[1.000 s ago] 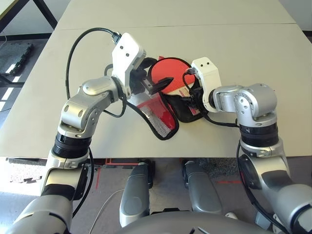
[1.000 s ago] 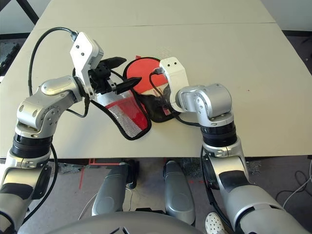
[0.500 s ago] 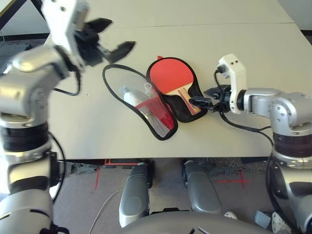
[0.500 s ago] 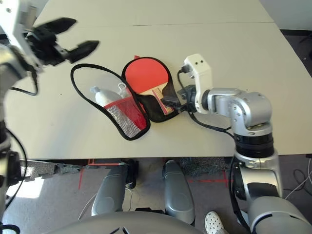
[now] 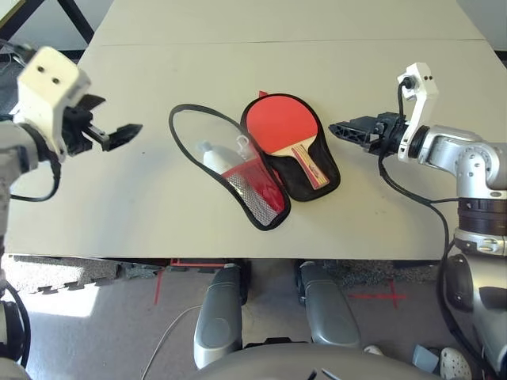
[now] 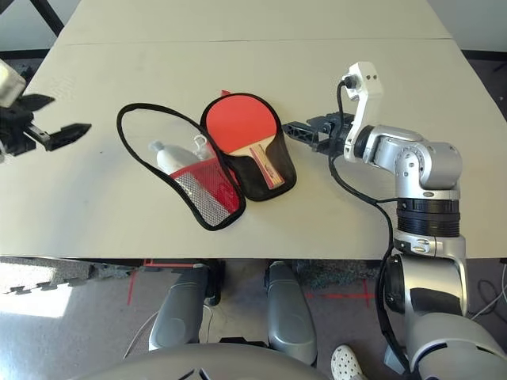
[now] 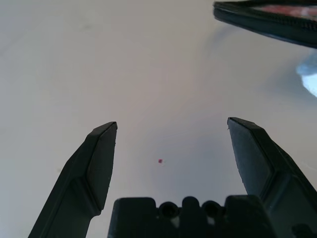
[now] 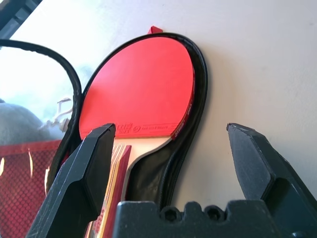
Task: Store the ping-pong paddle in its case and zip it.
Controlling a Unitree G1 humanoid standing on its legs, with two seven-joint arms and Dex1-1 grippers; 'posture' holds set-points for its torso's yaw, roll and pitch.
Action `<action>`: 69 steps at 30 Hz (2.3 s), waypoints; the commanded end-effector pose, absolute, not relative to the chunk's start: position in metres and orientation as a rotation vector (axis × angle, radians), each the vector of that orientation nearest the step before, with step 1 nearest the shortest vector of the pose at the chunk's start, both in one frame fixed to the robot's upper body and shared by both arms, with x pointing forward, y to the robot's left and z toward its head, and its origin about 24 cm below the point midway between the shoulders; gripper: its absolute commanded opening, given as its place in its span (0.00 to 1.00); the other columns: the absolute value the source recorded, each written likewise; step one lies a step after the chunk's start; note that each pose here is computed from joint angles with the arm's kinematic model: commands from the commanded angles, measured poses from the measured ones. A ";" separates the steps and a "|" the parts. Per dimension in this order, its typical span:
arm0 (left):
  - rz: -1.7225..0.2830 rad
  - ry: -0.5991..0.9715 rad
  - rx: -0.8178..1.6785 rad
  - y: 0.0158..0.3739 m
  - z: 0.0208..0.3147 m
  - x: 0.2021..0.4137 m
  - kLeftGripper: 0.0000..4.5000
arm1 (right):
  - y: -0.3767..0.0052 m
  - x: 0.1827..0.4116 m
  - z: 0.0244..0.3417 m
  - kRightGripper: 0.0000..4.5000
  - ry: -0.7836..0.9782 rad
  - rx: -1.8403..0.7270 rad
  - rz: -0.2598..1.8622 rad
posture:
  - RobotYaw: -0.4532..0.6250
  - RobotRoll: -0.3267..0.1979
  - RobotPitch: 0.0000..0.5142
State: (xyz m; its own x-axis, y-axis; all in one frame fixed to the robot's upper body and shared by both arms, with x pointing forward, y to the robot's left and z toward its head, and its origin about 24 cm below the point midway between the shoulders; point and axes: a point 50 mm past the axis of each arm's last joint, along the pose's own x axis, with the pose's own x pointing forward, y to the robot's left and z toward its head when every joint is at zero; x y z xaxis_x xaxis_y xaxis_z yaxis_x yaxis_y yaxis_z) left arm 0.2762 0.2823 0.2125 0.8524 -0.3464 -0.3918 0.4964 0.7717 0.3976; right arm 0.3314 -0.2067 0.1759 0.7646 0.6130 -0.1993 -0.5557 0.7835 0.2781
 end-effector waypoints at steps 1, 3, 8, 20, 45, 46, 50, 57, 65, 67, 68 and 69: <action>-0.528 0.325 0.547 0.267 0.200 0.282 1.00 | -0.216 0.334 0.174 0.99 0.294 0.204 0.578 | 0.54 0.62 0.41; -0.645 0.296 0.513 0.237 0.196 0.287 1.00 | -0.219 0.336 0.173 0.99 0.289 0.239 0.569 | 0.54 0.62 0.41; -0.889 0.251 0.447 0.171 0.190 0.285 1.00 | -0.227 0.339 0.172 0.99 0.264 0.274 0.575 | 0.52 0.62 0.41; -1.116 0.113 0.373 0.062 0.186 0.284 1.00 | -0.245 0.317 0.173 0.99 0.473 0.407 0.743 | 0.49 0.62 0.43; -0.950 0.122 0.445 0.126 0.208 0.287 1.00 | -0.189 0.315 0.121 0.99 0.767 0.492 0.813 | 0.53 0.62 0.47; -0.949 0.124 0.444 0.126 0.208 0.287 1.00 | -0.188 0.315 0.120 0.99 0.769 0.498 0.810 | 0.53 0.62 0.48; -0.948 0.127 0.443 0.126 0.207 0.287 1.00 | -0.183 0.316 0.117 0.99 0.778 0.520 0.803 | 0.53 0.62 0.48; -0.945 0.128 0.441 0.127 0.206 0.289 1.00 | -0.179 0.314 0.116 0.46 0.795 0.530 0.810 | 0.53 0.62 0.47; -0.941 0.133 0.449 0.128 0.206 0.290 1.00 | -0.195 0.313 0.121 0.01 0.791 0.524 0.775 | 0.52 0.62 0.48; -0.940 0.132 0.449 0.128 0.206 0.290 1.00 | -0.199 0.312 0.122 0.01 0.790 0.522 0.767 | 0.52 0.62 0.48; -0.939 0.132 0.450 0.129 0.206 0.290 1.00 | -0.205 0.310 0.124 0.01 0.790 0.520 0.756 | 0.51 0.62 0.48; -0.938 0.131 0.451 0.129 0.206 0.291 1.00 | -0.209 0.308 0.125 0.01 0.790 0.518 0.749 | 0.51 0.62 0.48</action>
